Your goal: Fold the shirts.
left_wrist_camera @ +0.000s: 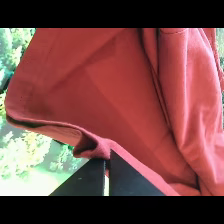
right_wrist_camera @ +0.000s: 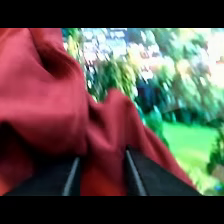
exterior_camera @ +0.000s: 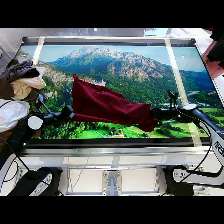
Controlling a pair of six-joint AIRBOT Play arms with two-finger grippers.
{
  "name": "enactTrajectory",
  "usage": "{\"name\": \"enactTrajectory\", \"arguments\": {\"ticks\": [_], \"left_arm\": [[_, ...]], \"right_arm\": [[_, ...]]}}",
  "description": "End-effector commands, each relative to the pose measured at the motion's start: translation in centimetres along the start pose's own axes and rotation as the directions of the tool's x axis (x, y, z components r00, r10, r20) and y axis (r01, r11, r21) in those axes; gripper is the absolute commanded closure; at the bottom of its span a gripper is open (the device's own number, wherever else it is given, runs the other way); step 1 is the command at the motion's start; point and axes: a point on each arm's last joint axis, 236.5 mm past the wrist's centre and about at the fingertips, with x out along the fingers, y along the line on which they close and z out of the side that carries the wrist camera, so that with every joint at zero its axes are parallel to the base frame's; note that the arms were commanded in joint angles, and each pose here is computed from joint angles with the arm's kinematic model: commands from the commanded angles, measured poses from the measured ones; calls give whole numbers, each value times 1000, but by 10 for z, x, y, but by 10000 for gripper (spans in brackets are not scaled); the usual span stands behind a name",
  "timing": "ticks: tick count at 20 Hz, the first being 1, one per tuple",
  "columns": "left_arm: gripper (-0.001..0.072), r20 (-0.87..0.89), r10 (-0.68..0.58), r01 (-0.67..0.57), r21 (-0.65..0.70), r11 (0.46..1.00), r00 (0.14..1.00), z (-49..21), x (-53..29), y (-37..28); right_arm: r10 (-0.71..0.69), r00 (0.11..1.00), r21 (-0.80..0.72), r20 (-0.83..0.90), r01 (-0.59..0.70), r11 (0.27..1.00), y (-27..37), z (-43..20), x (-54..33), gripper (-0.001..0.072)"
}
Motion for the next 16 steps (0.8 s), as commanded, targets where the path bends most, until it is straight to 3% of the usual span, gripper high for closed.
{"name": "enactTrajectory", "arguments": {"ticks": [1,2,6,9,12,16], "left_arm": [[696,5,6,-6,15,1000,1000,2,-1,0],[696,10,4,-4,16,1000,1000,3,-1,-1],[697,178,-91,65,146,987,980,55,-27,-41],[697,389,-184,62,307,950,903,121,-106,-94],[697,562,-218,-38,407,913,797,159,-208,-125],[697,676,-304,-94,484,870,671,157,-320,-161]], "right_arm": [[-16,1000,-7,12,16,1000,1,19,11,552],[-20,1000,-18,20,20,1000,1,24,9,676],[-15,999,-140,-43,9,990,21,37,-14,685],[-170,981,-234,-95,144,962,24,45,-73,685],[-277,961,-262,-5,266,928,39,55,-161,684],[-230,938,-329,260,310,892,113,57,-266,685]]}}
